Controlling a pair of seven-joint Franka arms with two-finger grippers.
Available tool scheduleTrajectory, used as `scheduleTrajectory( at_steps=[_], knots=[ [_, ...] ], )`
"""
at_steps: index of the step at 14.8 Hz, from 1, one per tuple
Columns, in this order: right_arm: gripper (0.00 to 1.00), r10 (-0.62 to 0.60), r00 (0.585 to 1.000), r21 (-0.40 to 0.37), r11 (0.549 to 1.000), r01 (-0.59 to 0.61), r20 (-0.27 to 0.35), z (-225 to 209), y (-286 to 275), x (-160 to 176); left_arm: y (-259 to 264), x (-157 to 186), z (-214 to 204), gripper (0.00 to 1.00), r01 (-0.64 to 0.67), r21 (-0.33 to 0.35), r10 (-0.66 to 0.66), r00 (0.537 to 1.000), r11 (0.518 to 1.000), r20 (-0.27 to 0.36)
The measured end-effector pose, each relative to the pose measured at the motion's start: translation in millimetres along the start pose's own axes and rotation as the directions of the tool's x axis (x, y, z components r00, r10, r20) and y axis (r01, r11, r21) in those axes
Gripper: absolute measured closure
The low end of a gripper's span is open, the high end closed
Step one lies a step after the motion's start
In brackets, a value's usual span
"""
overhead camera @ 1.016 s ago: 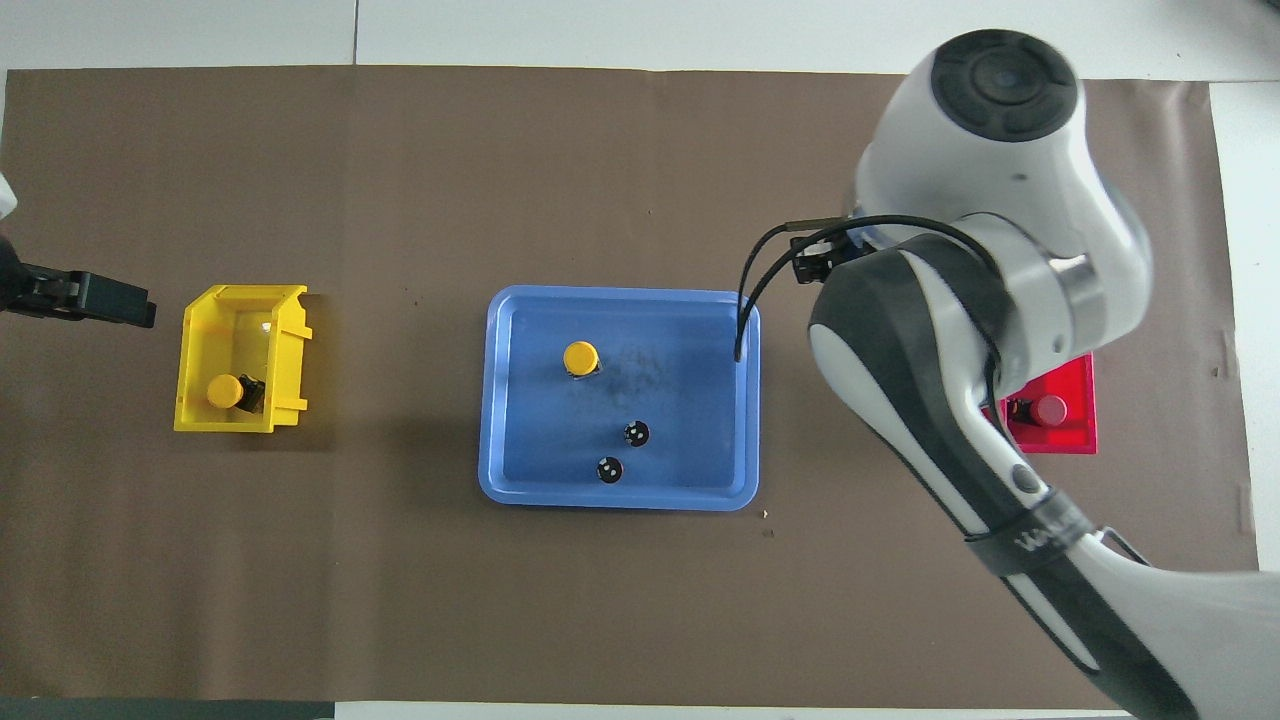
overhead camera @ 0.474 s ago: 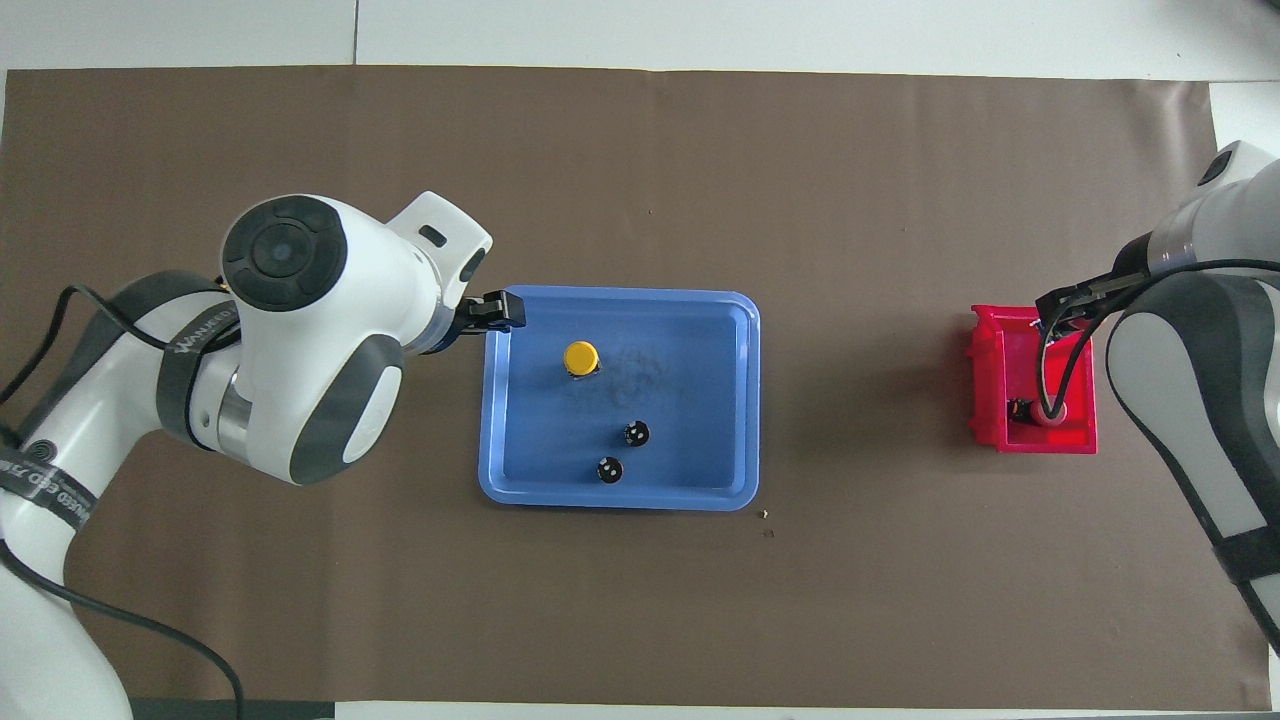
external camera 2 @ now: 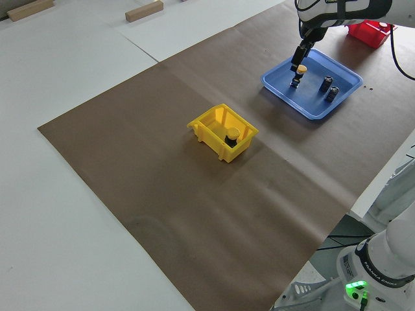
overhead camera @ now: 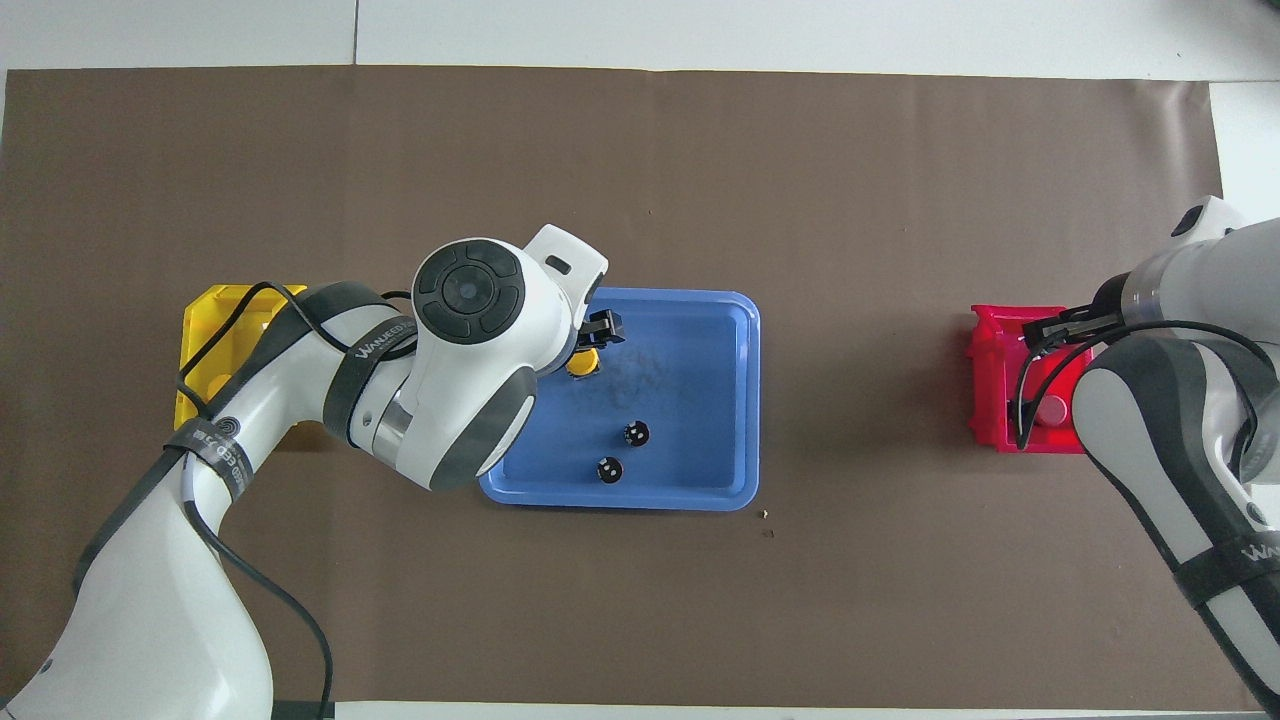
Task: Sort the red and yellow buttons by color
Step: 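Grasp the yellow button with the left gripper while the right gripper withdraws, then carry the yellow button to the yellow bin and release it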
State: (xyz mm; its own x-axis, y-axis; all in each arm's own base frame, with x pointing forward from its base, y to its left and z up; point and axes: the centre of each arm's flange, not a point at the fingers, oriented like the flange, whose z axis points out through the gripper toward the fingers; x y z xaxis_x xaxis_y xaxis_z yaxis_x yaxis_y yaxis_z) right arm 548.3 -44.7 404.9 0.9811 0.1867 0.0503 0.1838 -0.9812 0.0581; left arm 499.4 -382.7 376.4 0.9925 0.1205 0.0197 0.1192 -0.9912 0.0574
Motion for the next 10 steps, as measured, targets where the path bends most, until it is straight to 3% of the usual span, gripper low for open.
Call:
scheduleTrajectory(
  at_steps=[5,7,8,10],
  knots=[
    [0.61,-0.001,1.000,-0.002,1.000,0.001,-0.024,27,-3,-11,9,-8,17,0.02,0.014,0.016,-0.015,1.000,1.000,0.017],
    [0.61,0.005,1.000,-0.002,1.000,-0.005,-0.029,34,-1,-15,9,-8,17,0.07,0.046,0.014,-0.046,0.999,0.999,0.015],
    [0.61,0.007,0.999,-0.003,1.000,-0.007,-0.033,37,-1,-17,12,-10,18,0.14,0.083,0.013,-0.083,0.996,0.996,0.013],
    [0.61,0.011,0.999,-0.004,1.000,-0.011,-0.045,45,0,-21,20,-16,24,0.41,0.115,0.012,-0.115,0.993,0.993,0.008]
  ],
)
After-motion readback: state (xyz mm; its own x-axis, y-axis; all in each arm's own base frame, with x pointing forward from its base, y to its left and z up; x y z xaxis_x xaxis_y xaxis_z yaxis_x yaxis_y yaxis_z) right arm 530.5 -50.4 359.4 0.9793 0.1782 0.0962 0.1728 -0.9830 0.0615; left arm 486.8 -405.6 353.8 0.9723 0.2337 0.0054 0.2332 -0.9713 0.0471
